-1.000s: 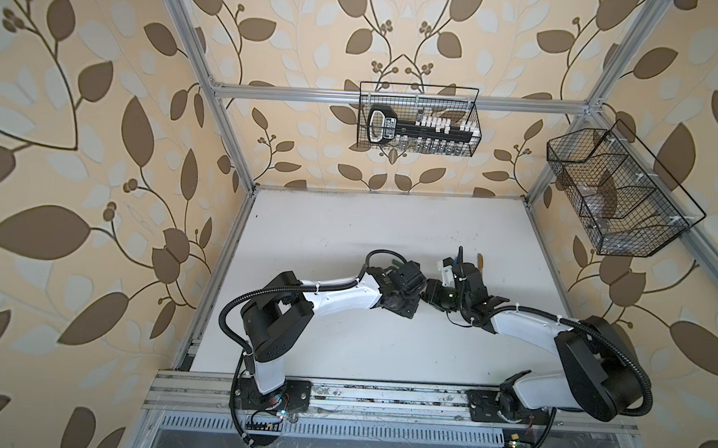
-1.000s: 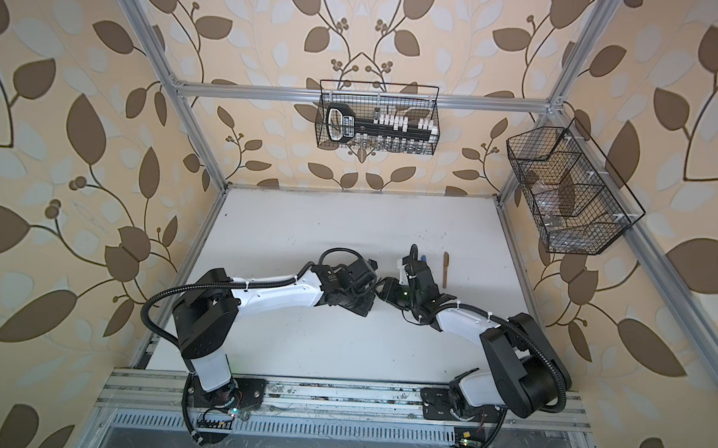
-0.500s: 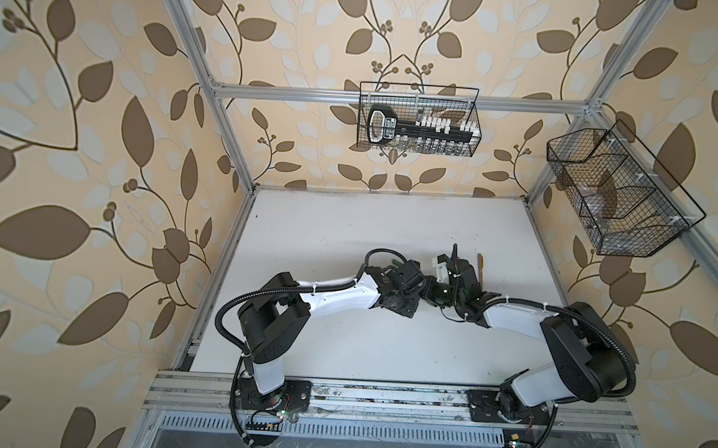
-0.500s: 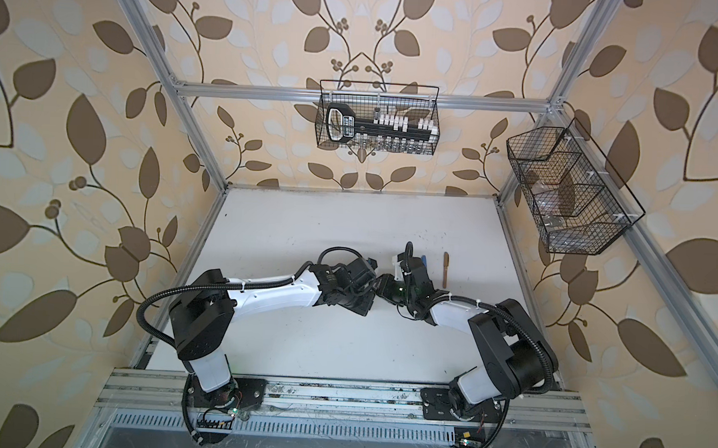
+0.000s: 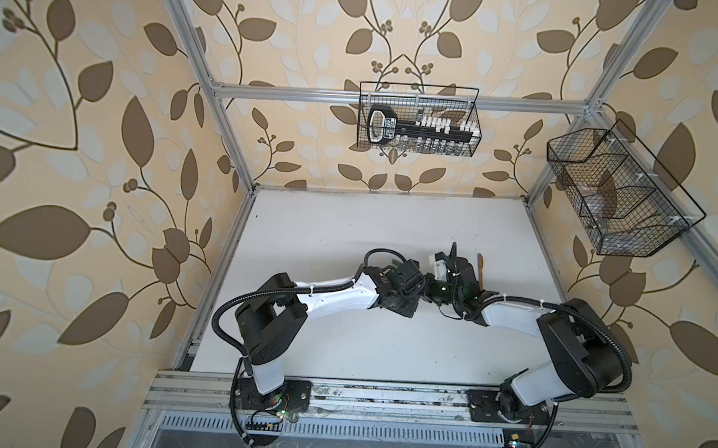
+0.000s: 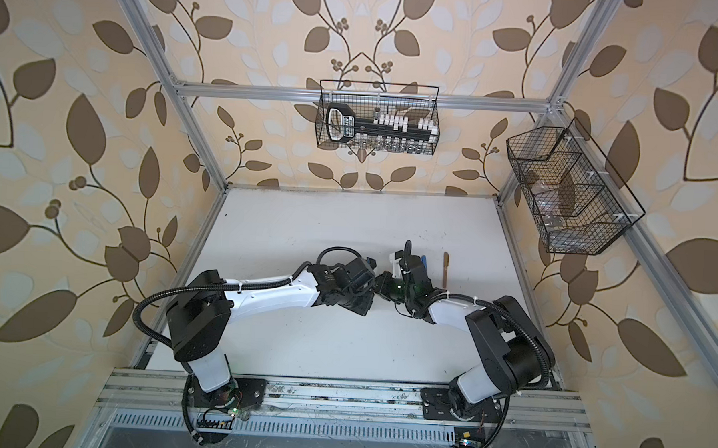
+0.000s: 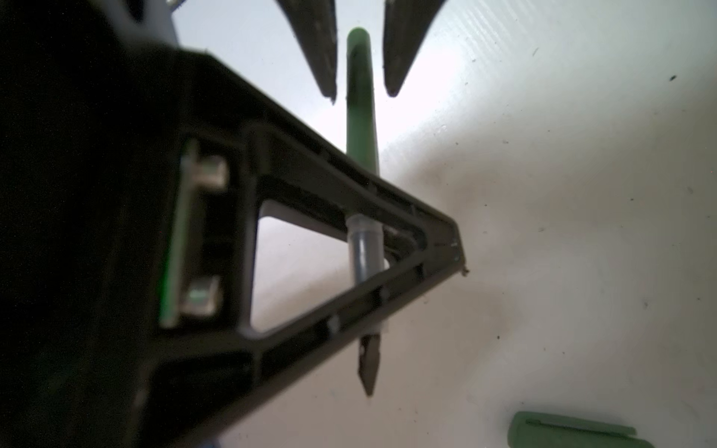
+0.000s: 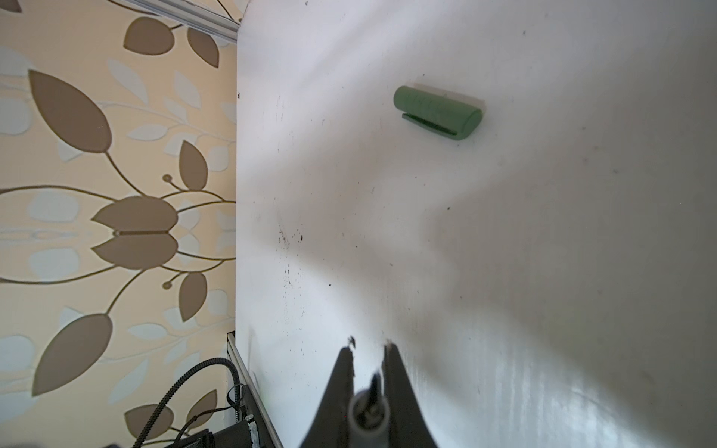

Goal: Insert the pens into the pen caps

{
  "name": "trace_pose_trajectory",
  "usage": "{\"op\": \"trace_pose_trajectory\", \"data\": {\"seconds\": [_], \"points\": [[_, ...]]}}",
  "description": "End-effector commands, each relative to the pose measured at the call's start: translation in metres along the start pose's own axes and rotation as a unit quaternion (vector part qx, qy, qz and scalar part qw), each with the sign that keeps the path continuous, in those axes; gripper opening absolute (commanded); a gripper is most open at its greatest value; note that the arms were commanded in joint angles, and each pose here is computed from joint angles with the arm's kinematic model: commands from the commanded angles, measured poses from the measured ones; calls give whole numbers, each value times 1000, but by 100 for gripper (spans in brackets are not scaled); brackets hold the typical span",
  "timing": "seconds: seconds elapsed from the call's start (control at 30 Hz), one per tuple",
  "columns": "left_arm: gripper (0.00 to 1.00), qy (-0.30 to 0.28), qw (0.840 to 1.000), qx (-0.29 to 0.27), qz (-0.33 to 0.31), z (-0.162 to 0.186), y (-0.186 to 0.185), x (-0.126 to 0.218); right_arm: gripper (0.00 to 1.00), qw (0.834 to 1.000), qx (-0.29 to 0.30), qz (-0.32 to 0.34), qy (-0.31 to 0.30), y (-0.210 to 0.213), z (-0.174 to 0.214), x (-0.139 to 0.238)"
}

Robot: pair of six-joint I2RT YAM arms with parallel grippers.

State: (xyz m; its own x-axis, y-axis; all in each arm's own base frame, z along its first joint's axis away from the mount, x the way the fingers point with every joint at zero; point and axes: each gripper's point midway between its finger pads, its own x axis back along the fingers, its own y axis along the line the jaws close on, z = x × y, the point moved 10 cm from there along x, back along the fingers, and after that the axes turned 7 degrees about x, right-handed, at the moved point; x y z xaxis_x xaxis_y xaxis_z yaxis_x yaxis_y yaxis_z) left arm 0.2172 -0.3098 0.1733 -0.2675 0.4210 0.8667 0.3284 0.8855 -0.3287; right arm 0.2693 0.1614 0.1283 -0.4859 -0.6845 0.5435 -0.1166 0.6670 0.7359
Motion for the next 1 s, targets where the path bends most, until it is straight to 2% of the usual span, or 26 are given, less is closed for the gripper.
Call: {"op": "trace_pose_trajectory", "data": {"seconds": [0.0, 0.1, 0.17, 0.27, 0.47, 0.67, 0.83, 0.97], "points": [[41, -31, 999, 4, 20, -3, -3, 30, 4, 1000, -2, -6, -4, 2, -8, 6], [56, -54, 998, 6, 42, -3, 0, 45, 4, 999, 13, -30, -2, 9, -12, 18], [64, -62, 994, 7, 95, -4, 2, 55, 3, 998, 27, -55, 6, 19, -13, 27], [69, -63, 982, -2, 176, -3, 2, 67, 3, 996, 38, -85, 0, 32, -13, 42], [74, -79, 973, -19, 216, -7, 0, 90, 3, 988, 51, -144, -10, 59, -12, 59], [71, -79, 966, -22, 247, -11, -6, 95, 0, 986, 52, -152, -36, 71, -13, 66], [58, -70, 961, -20, 268, -12, -10, 93, 0, 985, 51, -158, -53, 74, -15, 69], [41, -71, 961, -22, 266, -13, -11, 93, 0, 984, 51, -162, -52, 75, -15, 70]]}}
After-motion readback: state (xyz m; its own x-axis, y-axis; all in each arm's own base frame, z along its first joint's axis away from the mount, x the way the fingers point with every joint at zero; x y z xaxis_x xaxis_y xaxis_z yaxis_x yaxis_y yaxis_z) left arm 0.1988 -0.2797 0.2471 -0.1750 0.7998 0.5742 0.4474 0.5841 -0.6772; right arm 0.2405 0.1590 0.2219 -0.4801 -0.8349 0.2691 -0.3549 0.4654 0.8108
